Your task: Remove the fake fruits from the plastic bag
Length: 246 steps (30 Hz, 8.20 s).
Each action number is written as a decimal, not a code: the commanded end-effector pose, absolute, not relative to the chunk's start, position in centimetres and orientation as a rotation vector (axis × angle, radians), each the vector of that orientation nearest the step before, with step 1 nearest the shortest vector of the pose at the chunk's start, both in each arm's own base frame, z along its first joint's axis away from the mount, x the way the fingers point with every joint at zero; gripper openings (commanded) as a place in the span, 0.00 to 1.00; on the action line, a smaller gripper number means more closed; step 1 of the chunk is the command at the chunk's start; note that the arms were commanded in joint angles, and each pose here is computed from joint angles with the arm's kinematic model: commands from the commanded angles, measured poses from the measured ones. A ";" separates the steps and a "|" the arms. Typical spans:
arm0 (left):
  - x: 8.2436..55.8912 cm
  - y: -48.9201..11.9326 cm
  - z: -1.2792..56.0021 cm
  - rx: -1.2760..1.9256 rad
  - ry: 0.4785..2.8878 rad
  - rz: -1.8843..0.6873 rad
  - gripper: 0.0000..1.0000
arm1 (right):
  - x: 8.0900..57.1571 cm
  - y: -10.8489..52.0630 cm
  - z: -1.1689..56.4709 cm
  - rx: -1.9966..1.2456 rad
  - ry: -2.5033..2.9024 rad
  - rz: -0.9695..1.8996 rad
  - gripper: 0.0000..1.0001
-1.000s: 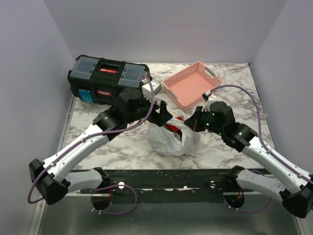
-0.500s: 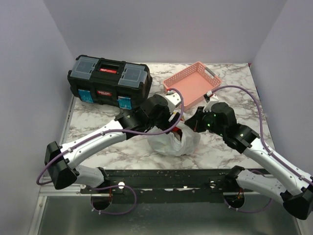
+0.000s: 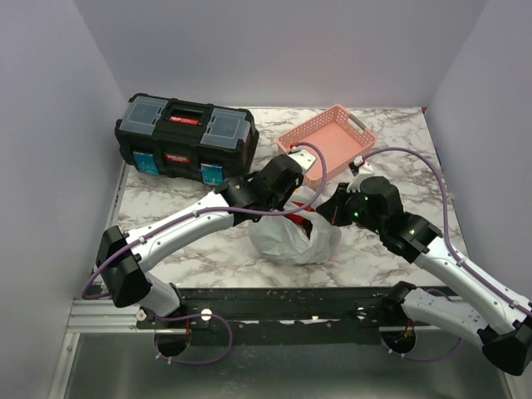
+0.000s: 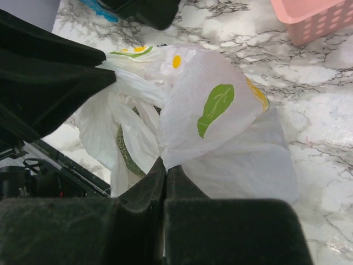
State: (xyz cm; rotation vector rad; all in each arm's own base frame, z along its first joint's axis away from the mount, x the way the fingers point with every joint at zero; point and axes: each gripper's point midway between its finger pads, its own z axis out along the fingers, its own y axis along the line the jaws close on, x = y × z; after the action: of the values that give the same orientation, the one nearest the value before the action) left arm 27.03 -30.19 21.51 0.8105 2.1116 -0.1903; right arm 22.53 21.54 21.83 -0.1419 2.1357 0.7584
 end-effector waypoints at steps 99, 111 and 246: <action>22.8 -30.7 27.1 0.555 1.899 -0.772 0.00 | 26.9 28.2 19.4 -0.678 2.306 0.668 0.89; 25.2 -29.5 27.6 0.438 1.968 -0.619 0.00 | 29.3 24.8 20.1 -0.346 2.206 0.498 0.15; 27.0 -17.0 28.1 0.006 1.911 -1.160 0.00 | 19.8 29.6 27.8 -0.529 1.994 1.158 0.46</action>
State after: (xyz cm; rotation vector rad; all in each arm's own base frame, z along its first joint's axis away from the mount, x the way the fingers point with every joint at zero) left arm 28.22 -17.04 28.39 -0.0707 1.9337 -1.1646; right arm 18.21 27.32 23.86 -0.6013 2.0844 1.0538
